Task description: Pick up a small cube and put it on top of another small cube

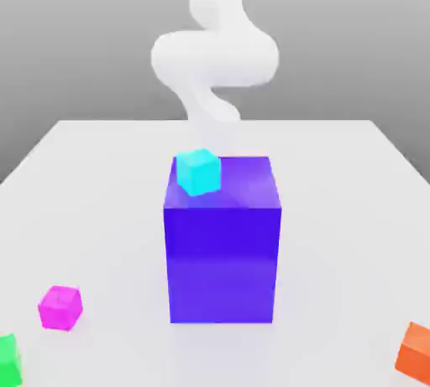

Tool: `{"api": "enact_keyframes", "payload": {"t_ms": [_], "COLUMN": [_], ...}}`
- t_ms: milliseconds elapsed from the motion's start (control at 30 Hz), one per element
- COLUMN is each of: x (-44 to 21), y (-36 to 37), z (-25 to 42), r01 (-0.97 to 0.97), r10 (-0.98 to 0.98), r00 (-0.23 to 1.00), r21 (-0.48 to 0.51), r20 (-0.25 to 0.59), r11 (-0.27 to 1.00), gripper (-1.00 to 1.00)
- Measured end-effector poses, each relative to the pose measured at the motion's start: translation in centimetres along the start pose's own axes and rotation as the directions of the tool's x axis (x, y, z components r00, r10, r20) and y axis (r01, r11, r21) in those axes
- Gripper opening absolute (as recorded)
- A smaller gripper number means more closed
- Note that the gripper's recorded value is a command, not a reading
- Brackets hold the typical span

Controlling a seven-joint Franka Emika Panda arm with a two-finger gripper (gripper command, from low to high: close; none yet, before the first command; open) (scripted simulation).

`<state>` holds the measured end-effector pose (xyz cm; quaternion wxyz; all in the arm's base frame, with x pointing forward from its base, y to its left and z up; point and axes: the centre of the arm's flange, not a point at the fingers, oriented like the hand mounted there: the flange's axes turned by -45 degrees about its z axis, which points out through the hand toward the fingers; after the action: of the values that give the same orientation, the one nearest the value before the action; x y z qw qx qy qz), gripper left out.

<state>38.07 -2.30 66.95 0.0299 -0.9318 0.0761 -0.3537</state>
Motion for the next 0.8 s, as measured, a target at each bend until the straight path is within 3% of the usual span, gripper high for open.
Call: {"api": "enact_keyframes", "payload": {"t_ms": [233, 433, 567, 800], "x": [-2.8, -8.9, -14.6, -26.6], "y": [7.6, 14.5, 19.4, 26.7], "z": [14.2, 24.0, 29.0, 34.4], "r01": [-0.414, -0.673, -0.772, -0.772], "r10": [0.428, 0.736, 0.887, 0.994], "r00": [0.888, 0.645, 0.437, 0.077], "r21": [-0.113, -0.302, -0.443, -0.635], "r20": [0.17, 0.205, 0.152, -0.074], "r11": [0.903, 0.675, 0.456, 0.012], "gripper": [0.0, 0.0, 0.0, 0.0]}}
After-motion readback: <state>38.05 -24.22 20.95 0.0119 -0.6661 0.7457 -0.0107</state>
